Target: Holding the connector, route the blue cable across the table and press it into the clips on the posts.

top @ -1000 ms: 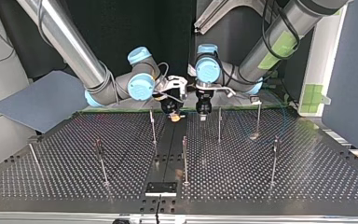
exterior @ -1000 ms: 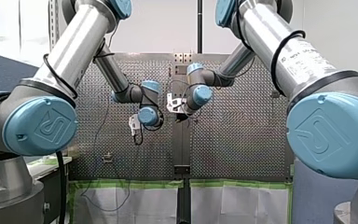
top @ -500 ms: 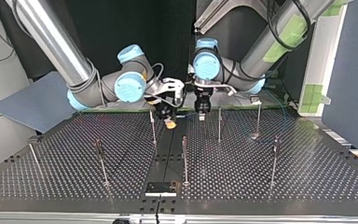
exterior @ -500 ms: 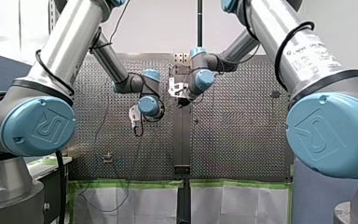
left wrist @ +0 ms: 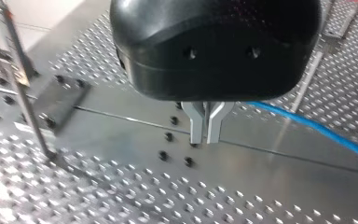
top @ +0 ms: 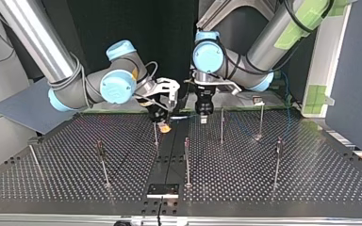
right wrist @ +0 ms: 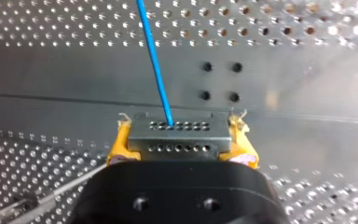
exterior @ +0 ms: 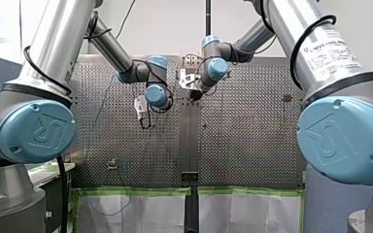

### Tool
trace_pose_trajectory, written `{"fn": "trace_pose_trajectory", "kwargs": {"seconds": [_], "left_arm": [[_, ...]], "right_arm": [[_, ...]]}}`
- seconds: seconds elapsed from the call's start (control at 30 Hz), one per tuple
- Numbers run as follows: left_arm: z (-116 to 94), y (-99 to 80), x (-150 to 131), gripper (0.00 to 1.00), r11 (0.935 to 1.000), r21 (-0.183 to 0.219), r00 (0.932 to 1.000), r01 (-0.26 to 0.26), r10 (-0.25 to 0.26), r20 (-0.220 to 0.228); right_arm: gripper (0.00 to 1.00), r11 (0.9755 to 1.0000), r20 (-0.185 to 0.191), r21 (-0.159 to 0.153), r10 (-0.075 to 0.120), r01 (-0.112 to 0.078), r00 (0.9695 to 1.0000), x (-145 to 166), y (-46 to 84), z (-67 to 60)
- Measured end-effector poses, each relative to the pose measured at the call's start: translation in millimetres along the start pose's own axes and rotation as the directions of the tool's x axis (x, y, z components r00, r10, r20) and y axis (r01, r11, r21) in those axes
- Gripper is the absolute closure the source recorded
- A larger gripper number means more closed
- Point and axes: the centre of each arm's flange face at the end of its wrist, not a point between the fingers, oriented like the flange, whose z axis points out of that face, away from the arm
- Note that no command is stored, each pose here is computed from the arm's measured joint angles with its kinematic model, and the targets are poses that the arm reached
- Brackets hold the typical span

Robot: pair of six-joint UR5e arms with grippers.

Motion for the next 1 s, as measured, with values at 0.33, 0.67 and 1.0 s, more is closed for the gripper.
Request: {"fn": "trace_pose_trajectory", "kwargs": {"seconds": [0.33,0.67,1.0], "left_arm": [[-17,-10.2,-47,0.96,0.9992,0.027,0.9970,0.031,-0.032,0.071],[-30,-10.8,-94,0.94,0.9978,0.030,0.9861,0.059,-0.063,0.153],[-24,-13.4,-116,0.89,0.9978,0.025,0.9785,0.061,-0.064,0.196]], "right_arm": [[1.00,0.9998,-0.030,-0.007,0.017,-0.017,0.9994,33,1.1,-27.6],[1.00,0.9995,-0.099,0.001,0.033,-0.033,0.9945,72,-4.1,-58.4],[1.00,0.9992,-0.134,-0.001,0.040,-0.041,0.9902,82,-2.5,-62.2]]}}
